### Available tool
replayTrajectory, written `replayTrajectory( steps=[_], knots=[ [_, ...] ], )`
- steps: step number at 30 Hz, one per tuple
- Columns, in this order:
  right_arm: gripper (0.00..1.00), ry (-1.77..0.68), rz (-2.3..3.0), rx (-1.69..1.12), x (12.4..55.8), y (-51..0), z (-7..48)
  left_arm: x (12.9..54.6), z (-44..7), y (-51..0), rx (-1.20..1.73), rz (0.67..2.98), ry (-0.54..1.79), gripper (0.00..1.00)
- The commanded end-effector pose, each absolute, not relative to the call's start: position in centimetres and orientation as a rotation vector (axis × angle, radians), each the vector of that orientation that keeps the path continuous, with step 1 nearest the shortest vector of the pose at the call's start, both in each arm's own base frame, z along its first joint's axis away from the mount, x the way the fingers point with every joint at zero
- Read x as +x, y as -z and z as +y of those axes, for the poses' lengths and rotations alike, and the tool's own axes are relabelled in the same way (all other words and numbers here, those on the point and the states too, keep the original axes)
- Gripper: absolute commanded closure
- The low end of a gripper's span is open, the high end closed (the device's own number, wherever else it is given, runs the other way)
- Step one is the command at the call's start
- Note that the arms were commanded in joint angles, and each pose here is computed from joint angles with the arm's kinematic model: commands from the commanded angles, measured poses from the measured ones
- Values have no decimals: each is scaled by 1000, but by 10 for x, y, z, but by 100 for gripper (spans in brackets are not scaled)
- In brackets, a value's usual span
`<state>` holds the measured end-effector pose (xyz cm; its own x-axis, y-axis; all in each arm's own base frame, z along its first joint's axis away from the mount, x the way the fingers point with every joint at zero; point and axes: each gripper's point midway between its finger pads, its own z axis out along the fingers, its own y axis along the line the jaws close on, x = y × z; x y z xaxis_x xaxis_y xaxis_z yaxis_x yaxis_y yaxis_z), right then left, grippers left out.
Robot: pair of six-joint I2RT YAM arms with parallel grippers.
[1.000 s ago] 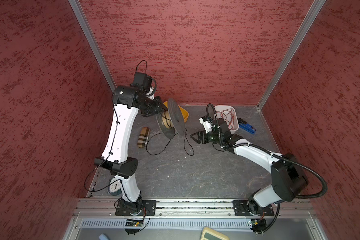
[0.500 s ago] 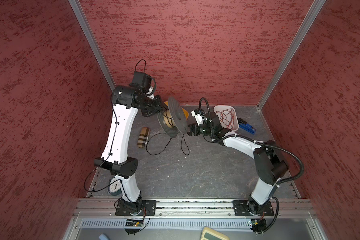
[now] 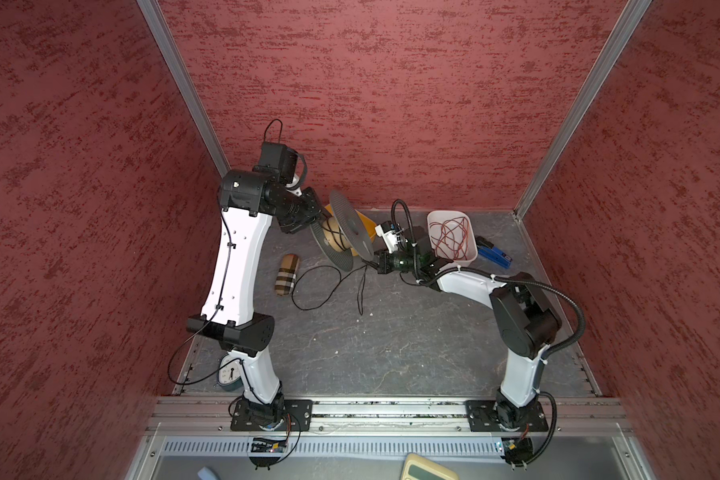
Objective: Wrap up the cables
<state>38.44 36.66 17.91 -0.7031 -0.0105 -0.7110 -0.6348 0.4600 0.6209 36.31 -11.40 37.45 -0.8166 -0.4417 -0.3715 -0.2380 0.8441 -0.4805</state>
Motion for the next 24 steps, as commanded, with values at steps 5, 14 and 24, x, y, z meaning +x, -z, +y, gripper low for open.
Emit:
replayTrajectory(
  steps=[5, 14, 24],
  knots=[
    [100, -942, 2049, -703, 328, -202, 357, 375, -89, -379, -767, 2409, 466, 100],
    [100, -674, 1944, -858, 294, -238, 355, 372, -68, -346, -959, 2375, 55, 100],
    [99, -391, 1726, -814, 291, -300, 343, 368, -75, -300, -938, 2488, -224, 100]
  ],
)
